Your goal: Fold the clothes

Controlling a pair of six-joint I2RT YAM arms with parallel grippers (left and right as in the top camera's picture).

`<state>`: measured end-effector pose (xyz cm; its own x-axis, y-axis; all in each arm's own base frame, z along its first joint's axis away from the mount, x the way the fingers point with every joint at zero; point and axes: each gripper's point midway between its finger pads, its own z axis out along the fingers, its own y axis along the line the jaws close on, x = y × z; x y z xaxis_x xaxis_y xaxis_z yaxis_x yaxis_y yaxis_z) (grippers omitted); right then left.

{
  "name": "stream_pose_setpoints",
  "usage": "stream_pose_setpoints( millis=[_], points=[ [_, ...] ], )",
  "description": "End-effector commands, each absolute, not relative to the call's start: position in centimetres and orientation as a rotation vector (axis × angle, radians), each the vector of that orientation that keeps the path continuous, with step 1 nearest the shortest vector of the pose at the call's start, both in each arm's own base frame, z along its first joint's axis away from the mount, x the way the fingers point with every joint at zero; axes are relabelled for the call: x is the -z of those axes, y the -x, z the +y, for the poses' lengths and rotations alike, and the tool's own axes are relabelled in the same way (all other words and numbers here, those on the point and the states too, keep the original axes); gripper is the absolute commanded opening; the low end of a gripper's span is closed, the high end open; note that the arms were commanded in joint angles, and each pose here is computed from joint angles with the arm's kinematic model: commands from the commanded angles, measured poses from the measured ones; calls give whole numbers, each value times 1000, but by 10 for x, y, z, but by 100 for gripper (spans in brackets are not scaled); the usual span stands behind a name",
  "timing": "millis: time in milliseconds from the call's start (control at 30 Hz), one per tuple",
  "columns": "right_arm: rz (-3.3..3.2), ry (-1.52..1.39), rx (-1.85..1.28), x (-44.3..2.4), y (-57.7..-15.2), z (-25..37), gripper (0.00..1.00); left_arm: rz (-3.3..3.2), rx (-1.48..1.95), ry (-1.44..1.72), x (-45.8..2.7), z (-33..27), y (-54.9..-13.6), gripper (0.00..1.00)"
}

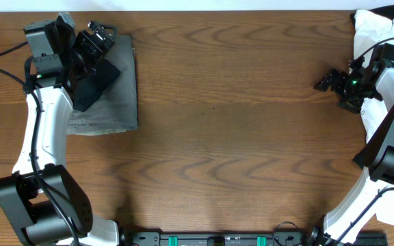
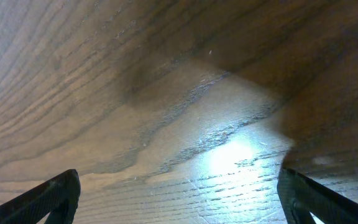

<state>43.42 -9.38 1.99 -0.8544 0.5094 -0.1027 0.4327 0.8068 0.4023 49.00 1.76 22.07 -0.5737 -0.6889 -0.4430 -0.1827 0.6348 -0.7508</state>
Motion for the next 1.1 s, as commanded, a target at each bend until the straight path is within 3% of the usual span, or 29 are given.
stream_pose_setpoints(
  millis=[0,133,300,433,600,800,933,1067],
  points=[
    [2781,-720,-545,-24,-438,-93,99,2105,836,675,-218,20,-490,98],
    [2708,-630,-521,-68,-446,-83,99,2105,836,675,-218,20,-490,98],
    [2506,-450,-471,-177,-448,-60,99,2105,836,675,-218,20,-490,98],
    [2312,-317,-433,-272,-425,-40,99,2105,836,675,-218,20,-490,98],
    [2051,-107,-363,-382,-364,-2,99,2105,836,675,-218,20,-490,98],
    [1749,160,-286,-473,-263,51,99,2105,836,675,-218,20,-490,98],
    [1561,313,-193,-506,-192,58,99,2105,836,675,-218,20,-490,98],
    [1498,350,-175,-495,-136,54,99,2105,836,675,-218,20,-490,98]
  ],
)
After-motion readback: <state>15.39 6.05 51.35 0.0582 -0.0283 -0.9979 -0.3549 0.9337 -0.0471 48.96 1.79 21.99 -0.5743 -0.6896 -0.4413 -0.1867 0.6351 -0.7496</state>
